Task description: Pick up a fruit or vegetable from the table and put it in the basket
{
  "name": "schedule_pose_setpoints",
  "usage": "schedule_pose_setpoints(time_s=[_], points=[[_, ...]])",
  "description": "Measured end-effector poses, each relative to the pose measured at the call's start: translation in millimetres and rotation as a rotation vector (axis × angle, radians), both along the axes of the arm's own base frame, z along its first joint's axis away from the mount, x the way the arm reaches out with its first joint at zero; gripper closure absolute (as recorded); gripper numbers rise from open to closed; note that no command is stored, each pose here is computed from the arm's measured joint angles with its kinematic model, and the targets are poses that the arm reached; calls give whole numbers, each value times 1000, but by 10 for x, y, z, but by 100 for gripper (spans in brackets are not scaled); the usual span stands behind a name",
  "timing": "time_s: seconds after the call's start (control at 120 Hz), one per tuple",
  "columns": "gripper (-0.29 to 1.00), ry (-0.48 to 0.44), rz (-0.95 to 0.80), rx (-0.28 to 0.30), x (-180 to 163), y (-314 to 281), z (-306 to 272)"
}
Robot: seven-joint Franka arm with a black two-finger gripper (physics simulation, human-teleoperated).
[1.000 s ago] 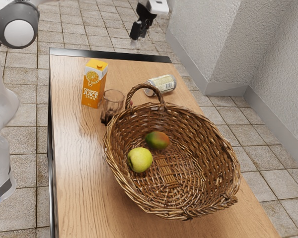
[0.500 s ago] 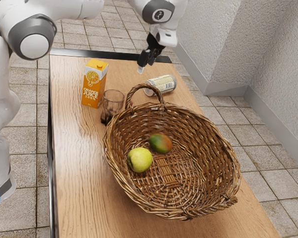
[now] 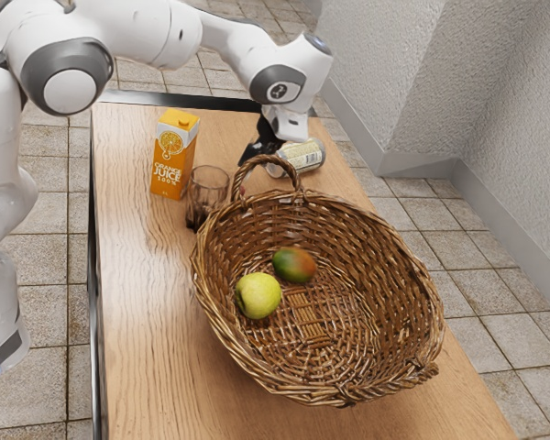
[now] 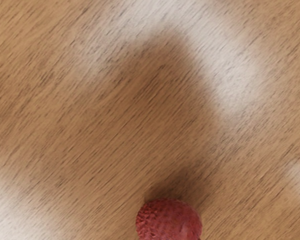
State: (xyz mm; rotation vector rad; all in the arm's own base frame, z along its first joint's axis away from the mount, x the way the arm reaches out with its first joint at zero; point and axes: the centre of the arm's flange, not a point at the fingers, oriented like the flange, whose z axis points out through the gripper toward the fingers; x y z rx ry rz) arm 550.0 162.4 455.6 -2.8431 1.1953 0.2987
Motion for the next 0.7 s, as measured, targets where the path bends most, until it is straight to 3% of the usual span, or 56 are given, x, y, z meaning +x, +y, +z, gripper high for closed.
schedule_pose_setpoints(time_s=[0.167,0.267,0.483,0.7], points=[[0,-96,-24,-46,-211,50,181],[0,-139,-40,-28,-373,144,263],[0,-160,-33,12,-435,218,114],[0,-155,-24,8,-484,187,-20]])
